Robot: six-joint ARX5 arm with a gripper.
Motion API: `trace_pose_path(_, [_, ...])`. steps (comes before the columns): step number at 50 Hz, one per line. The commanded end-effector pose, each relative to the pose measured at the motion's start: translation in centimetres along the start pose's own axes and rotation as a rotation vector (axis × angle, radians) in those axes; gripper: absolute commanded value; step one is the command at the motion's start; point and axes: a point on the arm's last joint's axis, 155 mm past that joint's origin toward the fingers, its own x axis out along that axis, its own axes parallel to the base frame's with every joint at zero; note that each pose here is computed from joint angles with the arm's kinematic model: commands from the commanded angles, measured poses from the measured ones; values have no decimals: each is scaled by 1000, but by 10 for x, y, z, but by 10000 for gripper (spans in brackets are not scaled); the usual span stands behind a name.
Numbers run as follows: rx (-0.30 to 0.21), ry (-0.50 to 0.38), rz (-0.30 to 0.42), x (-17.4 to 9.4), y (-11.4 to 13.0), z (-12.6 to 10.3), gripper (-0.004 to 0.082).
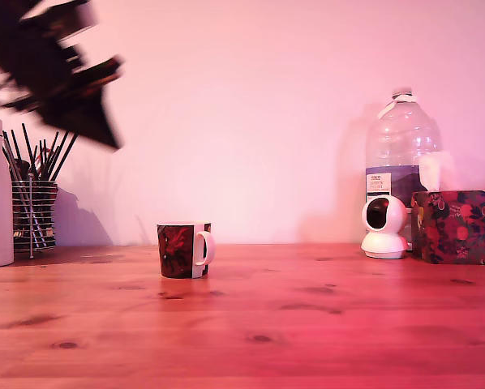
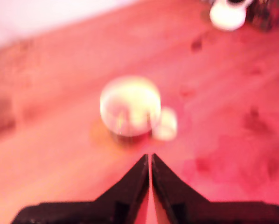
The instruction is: Pick up the coffee capsules from the table one by one and drop them inside the nearest coffee cup
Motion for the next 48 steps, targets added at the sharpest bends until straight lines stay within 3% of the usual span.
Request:
trace_pose_path(1, [-19,-18,26,-10,7,-9,-16])
trace_pose_path(11, [-84,-78,82,-40,20,-27,-16])
trace_pose_path(25, [-134,-174,135,-76,27,-48,-16])
trace_pose_path(48, [-151,-348,188,-126,15,-67,-16])
